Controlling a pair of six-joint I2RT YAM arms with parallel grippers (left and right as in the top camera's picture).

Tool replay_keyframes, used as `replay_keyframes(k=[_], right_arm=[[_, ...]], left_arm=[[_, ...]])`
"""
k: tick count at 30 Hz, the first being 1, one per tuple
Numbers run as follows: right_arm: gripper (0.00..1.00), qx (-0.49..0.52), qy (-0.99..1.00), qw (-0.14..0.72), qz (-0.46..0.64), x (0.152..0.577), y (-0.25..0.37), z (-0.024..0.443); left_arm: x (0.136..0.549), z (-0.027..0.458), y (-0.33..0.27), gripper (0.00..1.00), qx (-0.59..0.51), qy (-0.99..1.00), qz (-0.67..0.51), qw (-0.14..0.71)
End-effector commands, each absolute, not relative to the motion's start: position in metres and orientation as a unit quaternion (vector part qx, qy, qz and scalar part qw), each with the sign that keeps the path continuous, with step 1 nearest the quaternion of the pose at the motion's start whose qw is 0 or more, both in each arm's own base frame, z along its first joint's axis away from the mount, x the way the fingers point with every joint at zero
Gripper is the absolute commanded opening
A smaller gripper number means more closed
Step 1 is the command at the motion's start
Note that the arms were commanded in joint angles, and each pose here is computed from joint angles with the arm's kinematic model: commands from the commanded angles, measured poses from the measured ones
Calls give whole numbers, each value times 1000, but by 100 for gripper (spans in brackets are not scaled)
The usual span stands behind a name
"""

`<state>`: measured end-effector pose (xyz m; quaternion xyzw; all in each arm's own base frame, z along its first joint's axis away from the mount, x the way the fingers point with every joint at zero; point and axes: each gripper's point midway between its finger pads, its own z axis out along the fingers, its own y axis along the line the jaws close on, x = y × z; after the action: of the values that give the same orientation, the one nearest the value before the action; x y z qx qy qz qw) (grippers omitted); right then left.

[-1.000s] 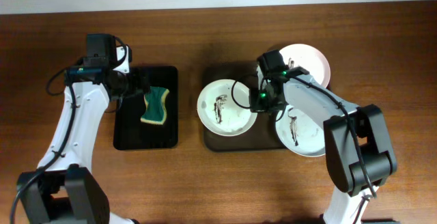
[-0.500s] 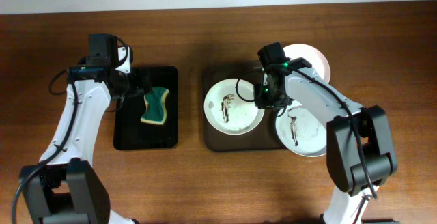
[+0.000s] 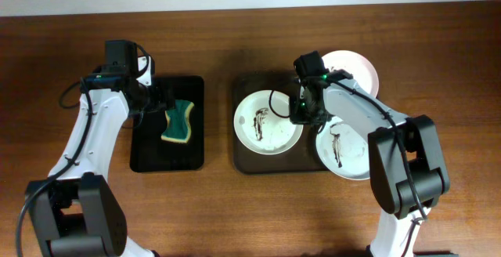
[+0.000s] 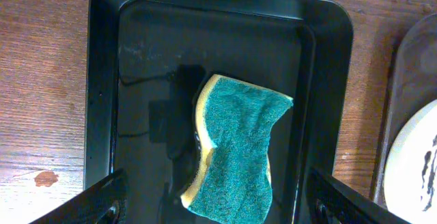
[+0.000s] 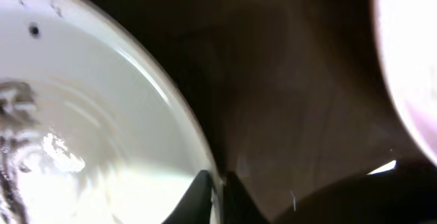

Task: Clean dirty plates on tray and stack at the side
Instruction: 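Grasp the green-yellow sponge with the left gripper and lift it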

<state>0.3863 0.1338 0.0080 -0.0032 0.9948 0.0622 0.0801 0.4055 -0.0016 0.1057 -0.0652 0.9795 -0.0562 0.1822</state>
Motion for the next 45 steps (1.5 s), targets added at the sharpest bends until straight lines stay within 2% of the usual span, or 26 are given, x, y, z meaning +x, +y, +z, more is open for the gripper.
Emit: replay_keyframes(k=[1,3,8,14,20,24,26,28,29,33,39,45], right_arm=[[4,9,996,66,52,379,128,-4],[4,9,996,68,52,380,128,-3],[4,9,996,68,52,380,128,-3],[4,9,996,69,53,381,129,-3],[4,9,996,69,53,381,129,-3],[4,9,996,70,53,381,129,-3],[4,9,996,71,53,381,129,-3],[4,9,996,71,53,381,129,-3],[4,9,996,71,53,381,129,-3],[4,9,996,71,54,381,129,-3],[4,8,995,66,69,380,134,-3],[4,18,993,56,101,380,135,-1]], left_arm=[[407,101,-5,74,-45,982,-57,177],[406,96,-5,65,-37,983,-56,169],[404,61,-12,62,23,989,-61,129],[399,41,-36,60,71,988,-86,104],[393,15,-37,47,72,991,-88,70],[394,10,-33,42,57,993,-79,66],[396,10,-33,33,57,993,-77,70],[400,11,-33,3,58,992,-77,78],[400,11,-33,0,58,992,-77,79],[406,29,-33,0,43,993,-79,76],[437,107,-64,0,62,980,-147,118],[423,95,-154,0,157,965,-187,97]])
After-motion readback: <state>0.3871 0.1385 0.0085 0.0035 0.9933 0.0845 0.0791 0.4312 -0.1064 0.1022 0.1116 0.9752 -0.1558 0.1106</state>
